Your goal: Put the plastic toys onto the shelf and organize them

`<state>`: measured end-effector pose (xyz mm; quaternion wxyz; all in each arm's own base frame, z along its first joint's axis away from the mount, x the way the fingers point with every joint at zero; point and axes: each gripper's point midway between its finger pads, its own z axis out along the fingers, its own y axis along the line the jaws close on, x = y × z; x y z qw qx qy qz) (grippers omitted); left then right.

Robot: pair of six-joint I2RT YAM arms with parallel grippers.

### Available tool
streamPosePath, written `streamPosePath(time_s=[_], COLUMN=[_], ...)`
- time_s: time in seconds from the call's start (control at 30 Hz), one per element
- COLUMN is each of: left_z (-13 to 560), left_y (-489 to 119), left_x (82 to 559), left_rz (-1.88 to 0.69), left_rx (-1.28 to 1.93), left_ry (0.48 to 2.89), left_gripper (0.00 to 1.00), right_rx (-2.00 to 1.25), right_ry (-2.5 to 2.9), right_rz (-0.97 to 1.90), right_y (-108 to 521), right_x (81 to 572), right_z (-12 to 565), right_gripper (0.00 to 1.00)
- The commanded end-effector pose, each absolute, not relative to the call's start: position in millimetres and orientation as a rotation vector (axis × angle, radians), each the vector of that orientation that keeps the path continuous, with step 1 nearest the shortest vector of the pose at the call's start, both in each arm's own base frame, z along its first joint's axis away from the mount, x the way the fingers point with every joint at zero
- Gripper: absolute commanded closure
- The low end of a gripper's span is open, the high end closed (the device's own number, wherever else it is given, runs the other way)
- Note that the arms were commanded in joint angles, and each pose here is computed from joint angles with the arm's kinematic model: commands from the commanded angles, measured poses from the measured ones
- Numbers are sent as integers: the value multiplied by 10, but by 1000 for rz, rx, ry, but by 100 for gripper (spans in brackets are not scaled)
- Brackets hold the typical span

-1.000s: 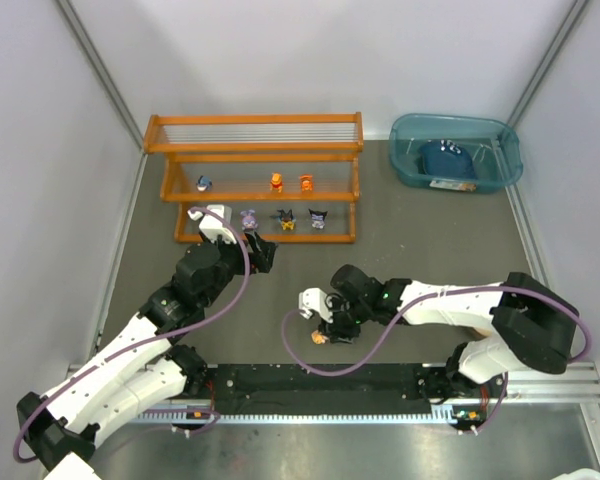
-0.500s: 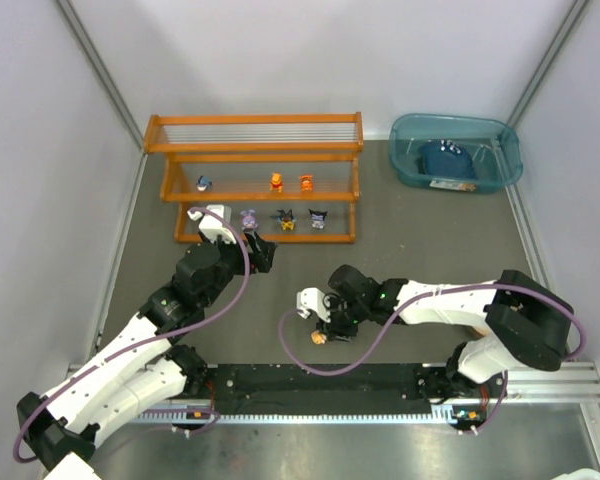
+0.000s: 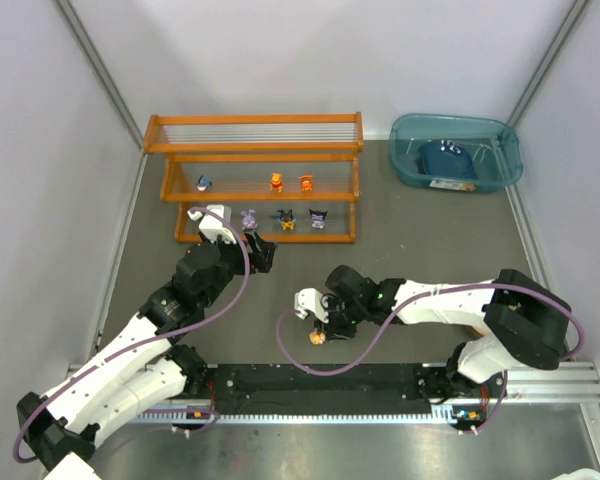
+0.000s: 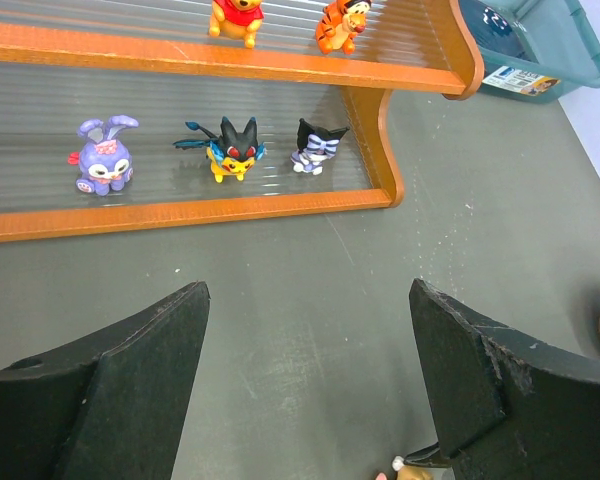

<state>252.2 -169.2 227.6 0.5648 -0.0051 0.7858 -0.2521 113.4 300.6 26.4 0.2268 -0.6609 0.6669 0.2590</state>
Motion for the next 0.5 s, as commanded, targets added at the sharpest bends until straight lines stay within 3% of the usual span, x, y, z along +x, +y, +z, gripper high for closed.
streamPosePath(time_s=[0.0,0.3,0.37,0.47], left_z=[2331,2378,2431,2536], left_y=[-1677,-1619,-1649,-1688], left_x=[2533,2551,2557,2568], left_rz=[-597,-586,-604,-634], left_rx=[-19,-66,-59,-68], left_ry=[1823,1807,1789,1773], left_gripper=[13,13,3,1], right_rx=[-1819,-1562,-1391,-1085], right_ry=[1828,1822,1811,1797], right_rz=[741,807,835,873], right_y=[3119,3249,3306,3320], right_x=[1114,1194,1282,1454], right_z=[368,950,1220,1604], right_gripper=[100,100,100,100])
